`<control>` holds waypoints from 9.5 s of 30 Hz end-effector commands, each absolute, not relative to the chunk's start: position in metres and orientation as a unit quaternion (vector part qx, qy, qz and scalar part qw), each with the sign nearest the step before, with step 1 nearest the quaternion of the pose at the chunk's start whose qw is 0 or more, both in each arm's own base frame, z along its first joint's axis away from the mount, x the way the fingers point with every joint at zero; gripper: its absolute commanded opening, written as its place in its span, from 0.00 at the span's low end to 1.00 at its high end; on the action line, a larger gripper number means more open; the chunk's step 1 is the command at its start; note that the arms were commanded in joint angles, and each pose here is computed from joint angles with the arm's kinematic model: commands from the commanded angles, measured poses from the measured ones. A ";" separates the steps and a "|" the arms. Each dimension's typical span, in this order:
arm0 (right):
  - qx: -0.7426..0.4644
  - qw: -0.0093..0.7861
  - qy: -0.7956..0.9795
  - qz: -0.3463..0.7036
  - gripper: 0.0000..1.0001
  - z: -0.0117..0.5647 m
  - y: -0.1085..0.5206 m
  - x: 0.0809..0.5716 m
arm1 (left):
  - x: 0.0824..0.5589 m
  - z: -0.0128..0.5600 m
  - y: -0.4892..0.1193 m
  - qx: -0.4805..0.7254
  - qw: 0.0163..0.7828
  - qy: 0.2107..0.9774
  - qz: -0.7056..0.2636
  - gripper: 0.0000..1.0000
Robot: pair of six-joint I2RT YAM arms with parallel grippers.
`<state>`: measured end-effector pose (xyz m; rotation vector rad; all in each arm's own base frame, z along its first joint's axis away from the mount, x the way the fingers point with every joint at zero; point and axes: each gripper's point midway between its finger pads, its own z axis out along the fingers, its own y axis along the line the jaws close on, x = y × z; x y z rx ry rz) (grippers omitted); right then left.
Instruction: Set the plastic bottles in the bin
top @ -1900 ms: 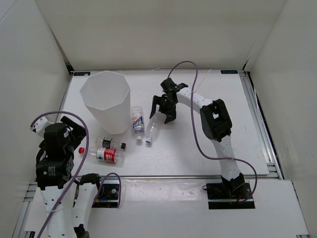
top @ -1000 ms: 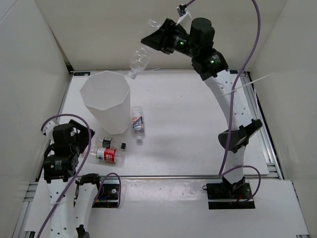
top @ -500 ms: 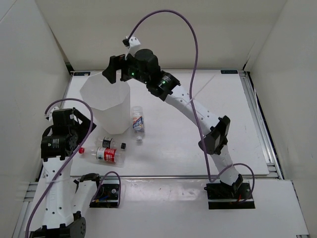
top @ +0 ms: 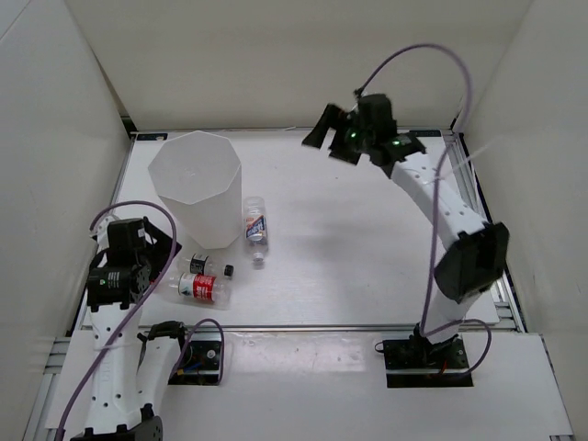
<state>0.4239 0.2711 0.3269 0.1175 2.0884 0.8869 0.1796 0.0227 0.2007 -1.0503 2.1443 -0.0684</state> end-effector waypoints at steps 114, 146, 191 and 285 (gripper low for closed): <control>-0.056 0.071 0.981 0.171 0.41 0.017 0.405 0.305 | 0.112 0.150 0.000 -0.449 0.269 0.851 -0.045 1.00; -0.114 0.525 0.661 0.524 0.00 0.457 0.521 0.368 | 0.136 0.154 -0.009 -0.462 0.274 0.840 -0.081 1.00; -0.183 0.479 0.787 0.342 1.00 0.417 0.332 0.234 | 0.168 0.262 0.004 -0.552 0.387 0.724 -0.144 0.50; -0.161 0.383 0.857 0.304 1.00 0.352 0.293 0.247 | 0.315 0.402 0.025 -0.330 0.610 0.717 -0.071 1.00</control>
